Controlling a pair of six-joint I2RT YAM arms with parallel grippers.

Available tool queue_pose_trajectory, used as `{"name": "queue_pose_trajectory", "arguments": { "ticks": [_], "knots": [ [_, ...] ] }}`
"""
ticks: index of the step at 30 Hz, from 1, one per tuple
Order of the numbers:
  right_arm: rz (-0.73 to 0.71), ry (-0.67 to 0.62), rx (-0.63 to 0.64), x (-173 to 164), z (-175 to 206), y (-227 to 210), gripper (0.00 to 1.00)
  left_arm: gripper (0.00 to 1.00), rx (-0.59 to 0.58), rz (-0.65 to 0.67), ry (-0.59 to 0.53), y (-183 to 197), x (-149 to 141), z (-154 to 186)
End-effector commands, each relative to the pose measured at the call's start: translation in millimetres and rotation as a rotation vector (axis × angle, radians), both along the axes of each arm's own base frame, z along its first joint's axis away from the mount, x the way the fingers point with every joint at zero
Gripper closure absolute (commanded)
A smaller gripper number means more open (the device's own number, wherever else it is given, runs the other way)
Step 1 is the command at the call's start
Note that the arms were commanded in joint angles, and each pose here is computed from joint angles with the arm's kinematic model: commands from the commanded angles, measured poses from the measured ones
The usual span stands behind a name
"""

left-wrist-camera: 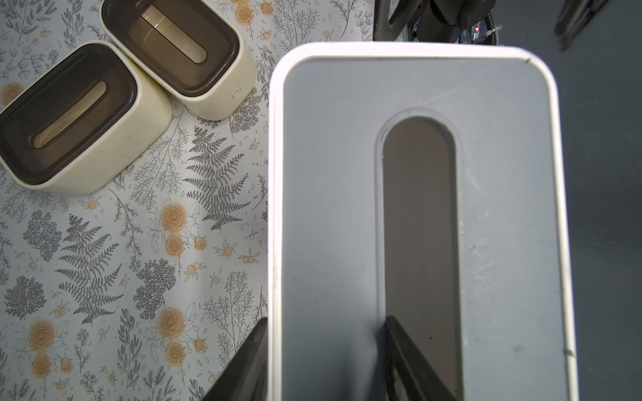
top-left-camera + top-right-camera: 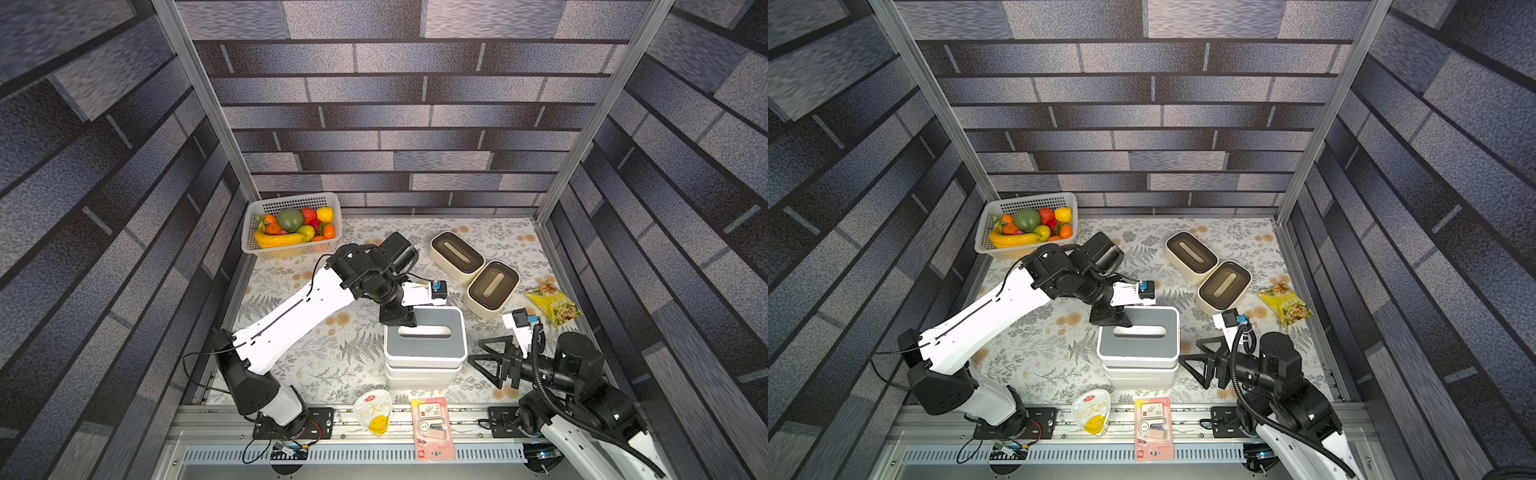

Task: Stack the tissue boxes
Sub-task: Place the tissue box at the tissue box.

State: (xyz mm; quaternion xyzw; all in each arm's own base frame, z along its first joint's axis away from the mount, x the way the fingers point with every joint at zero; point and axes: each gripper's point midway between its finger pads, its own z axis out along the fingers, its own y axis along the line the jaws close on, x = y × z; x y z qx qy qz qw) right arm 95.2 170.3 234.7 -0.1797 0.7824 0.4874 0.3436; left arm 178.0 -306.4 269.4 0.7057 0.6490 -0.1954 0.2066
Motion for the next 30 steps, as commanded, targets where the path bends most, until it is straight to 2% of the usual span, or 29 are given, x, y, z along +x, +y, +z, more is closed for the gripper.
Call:
{"name": "queue_pose_trajectory", "arguments": {
  "ticks": [1,30],
  "knots": [
    [0.018,-0.009,0.013,-3.0,1.1,1.6,0.00,0.51,-0.030,0.004,0.020,-8.1,-2.0,3.1],
    [0.011,-0.006,0.009,-1.7,0.0,1.2,0.00,0.50,-0.009,0.004,0.016,-3.2,-6.2,-1.2]
  ]
}}
